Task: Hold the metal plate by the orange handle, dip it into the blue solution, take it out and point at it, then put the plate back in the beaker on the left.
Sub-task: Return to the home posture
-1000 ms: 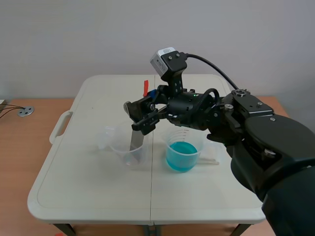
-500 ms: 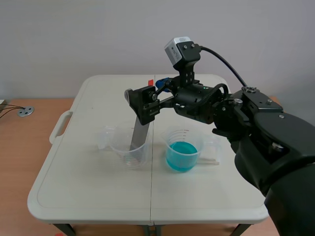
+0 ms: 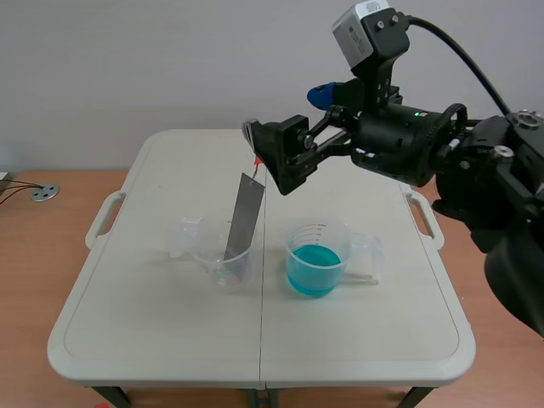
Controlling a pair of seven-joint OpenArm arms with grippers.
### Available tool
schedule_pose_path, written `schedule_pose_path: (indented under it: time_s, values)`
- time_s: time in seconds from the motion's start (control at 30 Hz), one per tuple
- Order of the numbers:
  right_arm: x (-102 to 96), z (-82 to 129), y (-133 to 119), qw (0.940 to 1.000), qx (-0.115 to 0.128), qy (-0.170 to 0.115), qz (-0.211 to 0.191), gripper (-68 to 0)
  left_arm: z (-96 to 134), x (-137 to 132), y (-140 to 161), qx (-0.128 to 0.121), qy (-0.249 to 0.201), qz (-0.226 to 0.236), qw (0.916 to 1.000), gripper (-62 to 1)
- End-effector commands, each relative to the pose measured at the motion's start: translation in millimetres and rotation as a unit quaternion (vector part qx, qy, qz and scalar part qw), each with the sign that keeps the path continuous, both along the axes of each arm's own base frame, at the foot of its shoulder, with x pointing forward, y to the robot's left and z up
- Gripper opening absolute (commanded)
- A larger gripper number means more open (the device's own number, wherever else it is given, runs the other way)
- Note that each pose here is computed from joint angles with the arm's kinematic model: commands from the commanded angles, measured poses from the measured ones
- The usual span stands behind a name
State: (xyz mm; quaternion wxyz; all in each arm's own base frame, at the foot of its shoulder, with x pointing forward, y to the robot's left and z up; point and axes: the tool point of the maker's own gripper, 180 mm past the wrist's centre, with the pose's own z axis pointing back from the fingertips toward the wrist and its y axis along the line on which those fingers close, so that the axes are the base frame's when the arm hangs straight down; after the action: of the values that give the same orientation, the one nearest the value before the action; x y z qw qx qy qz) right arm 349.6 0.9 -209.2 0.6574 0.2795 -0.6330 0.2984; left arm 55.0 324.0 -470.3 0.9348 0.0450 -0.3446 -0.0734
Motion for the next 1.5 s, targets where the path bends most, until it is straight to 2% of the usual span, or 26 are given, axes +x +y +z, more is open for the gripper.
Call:
schedule_pose_path:
  time_s: [0.0,0.13,0.27,0.33,0.5,0.67,0.83,0.93,1.1,1.27,1.47]
  values:
    - [-2.1,8.8,-10.5,0.9998,0.006,-0.012,-0.015,-2.2,22.3,25.1,18.2,0.015,-0.04,-0.001,0.9991,1.4]
    - [-16.9,7.5,-28.3,0.9993,-0.001,-0.011,-0.035,-2.2,63.8,66.3,35.8,0.025,-0.109,0.002,0.9938,1.4]
    - [-32.9,-1.2,-41.6,0.9988,-0.013,0.001,-0.046,-2.2,103.0,100.4,29.9,0.029,-0.174,-0.026,0.984,1.4]
    - [-40.7,-5.6,-47.9,0.9985,-0.016,0.007,-0.052,-2.2,122.1,117.4,19.5,0.024,-0.212,-0.041,0.9762,1.4]
    - [-61.9,-15.0,-60.2,0.9975,-0.022,0.024,-0.063,-1.0,156.6,148.1,-16.6,0.005,-0.27,-0.085,0.9591,1.4]
    - [-86.0,-25.6,-65.1,0.9964,-0.025,0.047,-0.066,-1.0,194.4,170.8,-61.5,-0.002,-0.321,-0.154,0.9346,1.4]
    - [-104.1,-26.6,-73.8,0.9945,-0.022,0.052,-0.089,-1.0,226.5,176.6,-107.9,-0.025,-0.361,-0.206,0.9091,1.4]
    - [-114.8,-24.5,-78.4,0.9939,-0.016,0.05,-0.097,-1.0,237.4,173.9,-134.6,-0.034,-0.375,-0.236,0.8957,1.4]
    - [-133.3,-27.6,-80.9,0.993,-0.026,0.058,-0.099,-1.1,251.6,168.1,-169.5,-0.053,-0.398,-0.256,0.8795,1.4]
    - [-147.5,-33.3,-84.2,0.9909,-0.053,0.054,-0.111,-1.1,268.8,164.7,-197.1,-0.077,-0.419,-0.27,0.8634,1.4]
    - [-157.2,-37.1,-85.9,0.99,-0.066,0.054,-0.113,-1.2,274.9,164.2,-212.0,-0.083,-0.415,-0.282,0.8613,1.4]
